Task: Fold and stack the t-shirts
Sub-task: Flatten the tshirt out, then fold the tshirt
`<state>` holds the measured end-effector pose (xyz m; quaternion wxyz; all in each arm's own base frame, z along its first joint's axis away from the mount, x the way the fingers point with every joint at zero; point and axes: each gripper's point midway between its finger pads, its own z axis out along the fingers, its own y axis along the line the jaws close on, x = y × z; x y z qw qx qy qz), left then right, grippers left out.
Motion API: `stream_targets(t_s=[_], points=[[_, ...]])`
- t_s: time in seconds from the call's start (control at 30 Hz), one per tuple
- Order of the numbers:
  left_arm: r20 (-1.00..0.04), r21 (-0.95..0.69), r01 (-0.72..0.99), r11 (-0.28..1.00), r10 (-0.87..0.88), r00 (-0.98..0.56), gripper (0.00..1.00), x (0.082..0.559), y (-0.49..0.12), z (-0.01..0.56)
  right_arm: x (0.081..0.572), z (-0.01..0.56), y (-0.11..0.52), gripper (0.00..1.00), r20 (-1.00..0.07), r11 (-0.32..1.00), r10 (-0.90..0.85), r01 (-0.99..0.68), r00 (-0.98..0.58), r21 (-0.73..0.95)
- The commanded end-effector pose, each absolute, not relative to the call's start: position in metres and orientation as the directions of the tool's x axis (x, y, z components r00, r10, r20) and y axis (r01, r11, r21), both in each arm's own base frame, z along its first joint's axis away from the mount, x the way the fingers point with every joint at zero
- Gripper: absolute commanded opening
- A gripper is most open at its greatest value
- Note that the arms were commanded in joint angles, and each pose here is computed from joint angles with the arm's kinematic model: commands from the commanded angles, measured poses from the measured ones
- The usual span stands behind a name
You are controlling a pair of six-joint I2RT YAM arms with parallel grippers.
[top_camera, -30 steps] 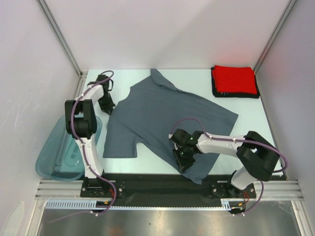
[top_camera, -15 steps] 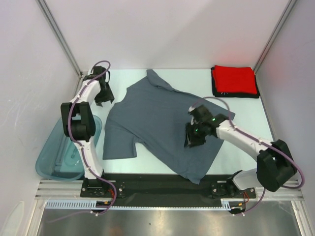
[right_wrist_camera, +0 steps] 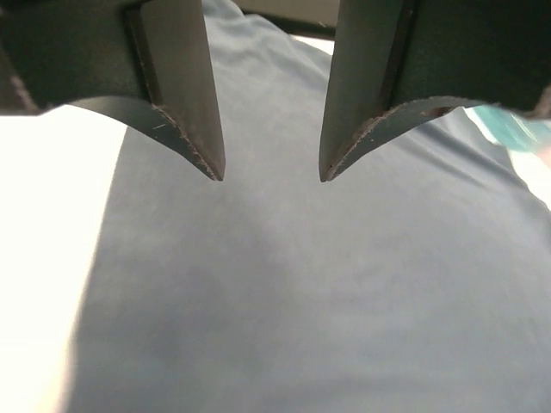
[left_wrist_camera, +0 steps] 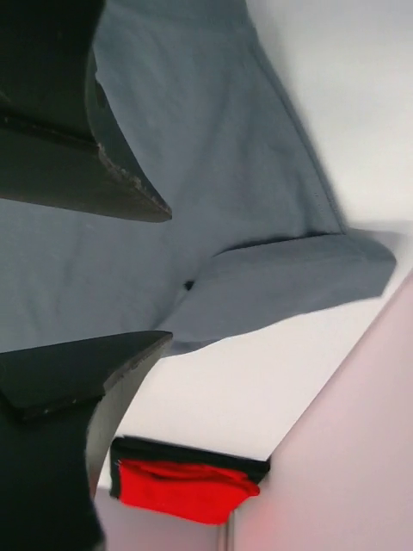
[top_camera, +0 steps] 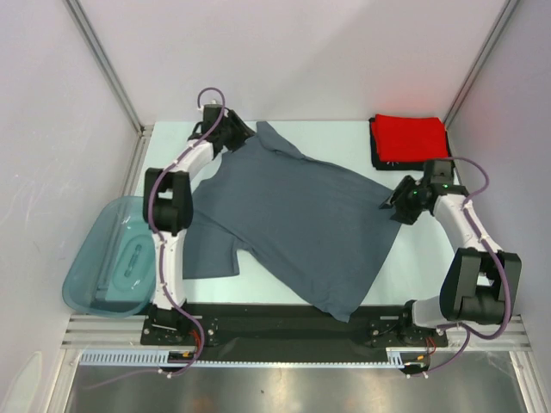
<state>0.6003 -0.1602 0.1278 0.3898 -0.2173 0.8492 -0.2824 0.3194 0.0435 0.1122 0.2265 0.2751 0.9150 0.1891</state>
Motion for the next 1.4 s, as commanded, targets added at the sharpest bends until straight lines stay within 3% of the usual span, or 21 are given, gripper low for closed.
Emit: stream_targets(t_s=[0.0,0.17,0.3,0.53,0.83,0.93,1.2,1.37], points=[[-0.408,-0.806,-0.140,0.575,-0.711,-0.572,0.60,0.633,-0.193,0.135,0.347,0.129,0.024,0.54,-0.331,0.715,0.658,0.424,-0.676,0.555],[-0.364,-0.825,-0.177,0.537,-0.743,-0.561,0.70,0.646,-0.212,0.113,0.360,0.130,0.004,0.57,-0.327,0.668,0.708,0.445,-0.626,0.596],[-0.342,-0.840,-0.183,0.511,-0.760,-0.553,0.71,0.655,-0.219,0.098,0.366,0.132,0.000,0.57,-0.333,0.662,0.714,0.437,-0.617,0.609],[-0.297,-0.850,-0.235,0.471,-0.798,-0.525,0.69,0.663,-0.219,0.074,0.359,0.133,-0.001,0.57,-0.348,0.667,0.711,0.428,-0.611,0.610],[-0.350,-0.781,-0.314,0.539,-0.795,-0.495,0.68,0.653,-0.211,0.057,0.360,0.128,-0.001,0.57,-0.339,0.654,0.722,0.435,-0.603,0.619],[-0.304,-0.803,-0.318,0.505,-0.804,-0.510,0.66,0.655,-0.219,0.049,0.361,0.123,-0.004,0.57,-0.337,0.655,0.725,0.448,-0.601,0.608],[-0.303,-0.816,-0.305,0.492,-0.812,-0.498,0.65,0.667,-0.224,0.044,0.362,0.110,-0.014,0.57,-0.327,0.651,0.739,0.502,-0.589,0.569],[-0.291,-0.832,-0.288,0.474,-0.815,-0.500,0.59,0.675,-0.229,0.051,0.371,0.104,-0.023,0.57,-0.331,0.650,0.747,0.528,-0.577,0.547]])
